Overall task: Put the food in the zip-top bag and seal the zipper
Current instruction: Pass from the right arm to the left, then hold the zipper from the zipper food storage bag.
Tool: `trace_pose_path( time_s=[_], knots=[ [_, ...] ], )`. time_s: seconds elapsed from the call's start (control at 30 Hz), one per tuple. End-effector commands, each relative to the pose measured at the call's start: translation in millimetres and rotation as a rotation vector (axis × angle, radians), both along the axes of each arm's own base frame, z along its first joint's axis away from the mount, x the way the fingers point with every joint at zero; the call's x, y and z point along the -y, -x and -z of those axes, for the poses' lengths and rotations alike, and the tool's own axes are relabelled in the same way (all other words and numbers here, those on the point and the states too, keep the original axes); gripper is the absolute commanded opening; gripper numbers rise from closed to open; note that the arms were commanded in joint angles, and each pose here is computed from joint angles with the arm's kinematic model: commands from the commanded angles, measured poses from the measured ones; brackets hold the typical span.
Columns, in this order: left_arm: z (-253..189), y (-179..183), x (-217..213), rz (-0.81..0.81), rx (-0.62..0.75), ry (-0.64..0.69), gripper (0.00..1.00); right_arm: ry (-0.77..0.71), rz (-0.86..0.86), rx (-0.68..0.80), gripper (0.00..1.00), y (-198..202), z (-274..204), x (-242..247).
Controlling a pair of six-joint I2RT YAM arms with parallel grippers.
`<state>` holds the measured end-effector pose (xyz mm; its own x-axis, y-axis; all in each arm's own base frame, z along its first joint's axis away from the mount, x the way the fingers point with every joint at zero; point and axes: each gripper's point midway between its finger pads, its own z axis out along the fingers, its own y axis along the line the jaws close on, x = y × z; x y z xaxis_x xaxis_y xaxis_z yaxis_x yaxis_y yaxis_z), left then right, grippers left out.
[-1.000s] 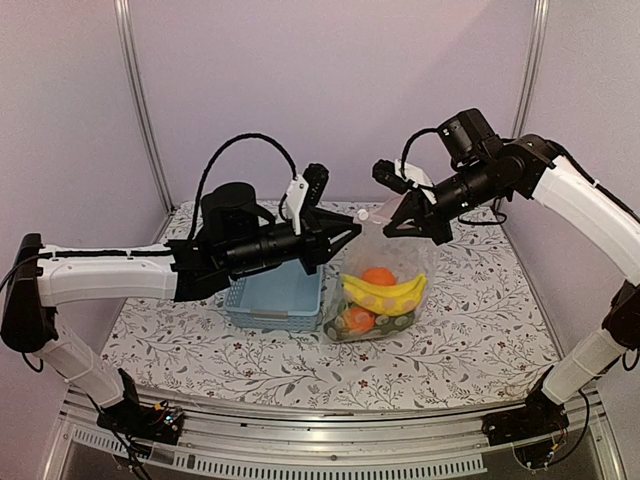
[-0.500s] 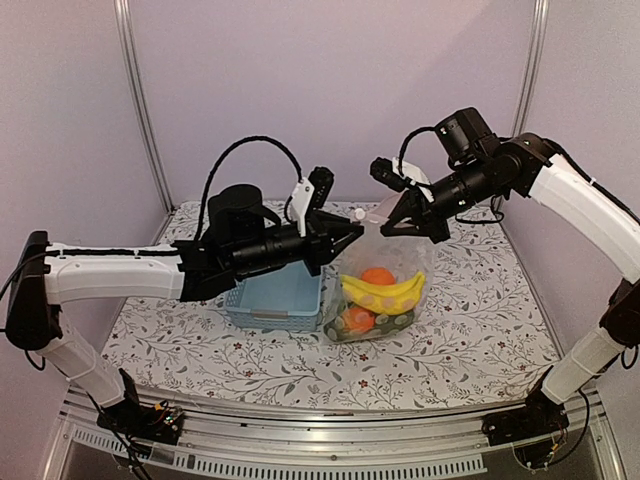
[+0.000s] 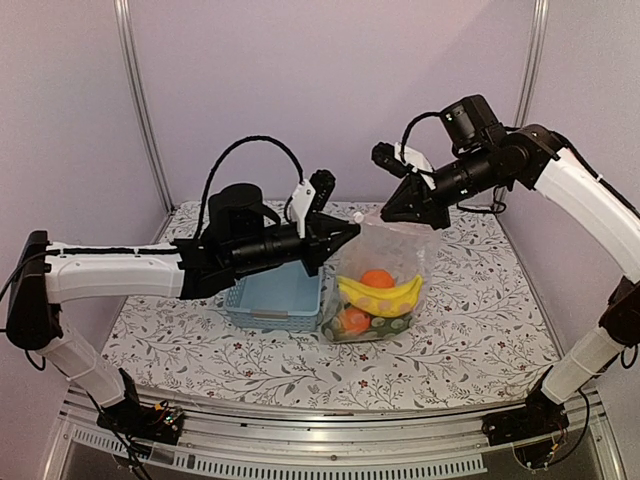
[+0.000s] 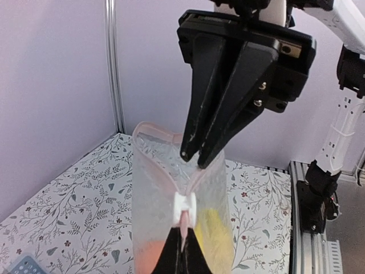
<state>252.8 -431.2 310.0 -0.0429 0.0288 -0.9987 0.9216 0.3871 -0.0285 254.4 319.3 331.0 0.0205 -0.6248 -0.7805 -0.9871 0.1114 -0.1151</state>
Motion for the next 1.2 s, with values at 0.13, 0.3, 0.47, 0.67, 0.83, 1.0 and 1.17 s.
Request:
trace_pose_path(
  time_s=[0.13, 0.3, 0.47, 0.67, 0.83, 1.0, 1.17],
  knots=[
    [-21.0, 9.1, -20.3, 0.013, 0.099, -0.024, 0.0, -0.056, -0.002, 0.112, 0.13, -10.4, -35.3, -7.6],
    [-16.9, 15.9, -23.8, 0.036, 0.102, -0.054, 0.0, -0.129, -0.136, 0.059, 0.34, 14.4, -45.3, -20.1],
    [-15.3, 20.7, -26.6, 0.051, 0.115, -0.066, 0.0, -0.133, -0.21, 0.03, 0.37, 27.1, -39.1, -33.8],
    [-15.9, 21.3, -29.2, 0.045, 0.117, -0.066, 0.0, -0.122, -0.246, 0.028, 0.38, 32.6, -31.9, -46.8],
    [-17.4, 22.1, -30.7, 0.043, 0.121, -0.064, 0.0, -0.085, -0.255, 0.043, 0.47, 33.1, -21.0, -54.5],
    [-17.6, 22.4, -31.7, 0.043, 0.119, -0.062, 0.0, -0.097, -0.261, 0.041, 0.41, 33.2, -21.1, -59.4],
    [-18.0, 23.7, -32.0, 0.048, 0.121, -0.06, 0.0, -0.106, -0.254, 0.054, 0.33, 31.2, -24.5, -61.3]
  ],
)
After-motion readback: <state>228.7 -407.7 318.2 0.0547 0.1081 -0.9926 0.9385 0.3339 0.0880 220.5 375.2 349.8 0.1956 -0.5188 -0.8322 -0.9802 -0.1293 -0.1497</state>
